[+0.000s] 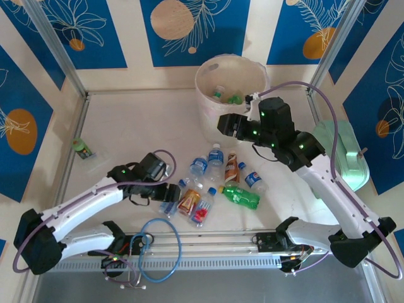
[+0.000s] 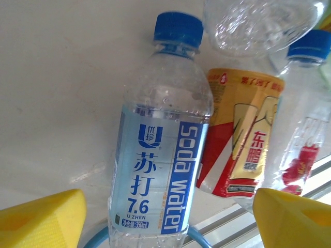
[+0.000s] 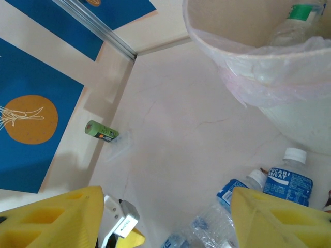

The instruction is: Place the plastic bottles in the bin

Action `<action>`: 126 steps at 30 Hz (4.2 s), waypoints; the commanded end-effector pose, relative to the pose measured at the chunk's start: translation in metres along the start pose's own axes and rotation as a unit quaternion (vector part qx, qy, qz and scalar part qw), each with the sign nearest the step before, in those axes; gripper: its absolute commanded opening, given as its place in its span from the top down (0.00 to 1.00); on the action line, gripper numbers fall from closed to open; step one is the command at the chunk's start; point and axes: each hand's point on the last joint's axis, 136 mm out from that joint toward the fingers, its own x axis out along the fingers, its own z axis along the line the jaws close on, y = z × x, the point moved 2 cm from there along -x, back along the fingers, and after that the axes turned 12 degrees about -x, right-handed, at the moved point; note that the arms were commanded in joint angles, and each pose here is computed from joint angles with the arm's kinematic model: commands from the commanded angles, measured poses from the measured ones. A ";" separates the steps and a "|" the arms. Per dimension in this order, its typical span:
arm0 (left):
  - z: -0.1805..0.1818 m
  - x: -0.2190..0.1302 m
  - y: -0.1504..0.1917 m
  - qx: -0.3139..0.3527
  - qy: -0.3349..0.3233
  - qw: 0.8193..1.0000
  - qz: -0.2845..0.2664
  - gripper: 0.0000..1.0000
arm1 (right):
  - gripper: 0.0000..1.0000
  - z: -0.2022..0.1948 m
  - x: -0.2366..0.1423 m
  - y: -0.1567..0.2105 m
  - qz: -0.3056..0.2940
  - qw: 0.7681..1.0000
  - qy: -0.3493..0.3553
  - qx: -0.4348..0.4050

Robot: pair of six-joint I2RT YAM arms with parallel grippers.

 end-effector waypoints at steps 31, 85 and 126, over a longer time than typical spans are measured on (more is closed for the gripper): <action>0.027 0.045 0.012 0.023 -0.148 0.987 0.057 0.29 | 0.34 -0.009 -0.016 0.001 -0.016 0.999 0.009 0.027; -0.128 -0.140 -0.045 0.203 0.204 0.944 -0.164 0.43 | 0.34 0.074 0.056 0.033 0.126 0.988 -0.091 -0.020; -0.068 -0.115 -0.065 0.093 0.077 0.964 -0.238 0.00 | 0.79 -0.027 0.001 -0.153 -0.176 0.984 0.009 0.026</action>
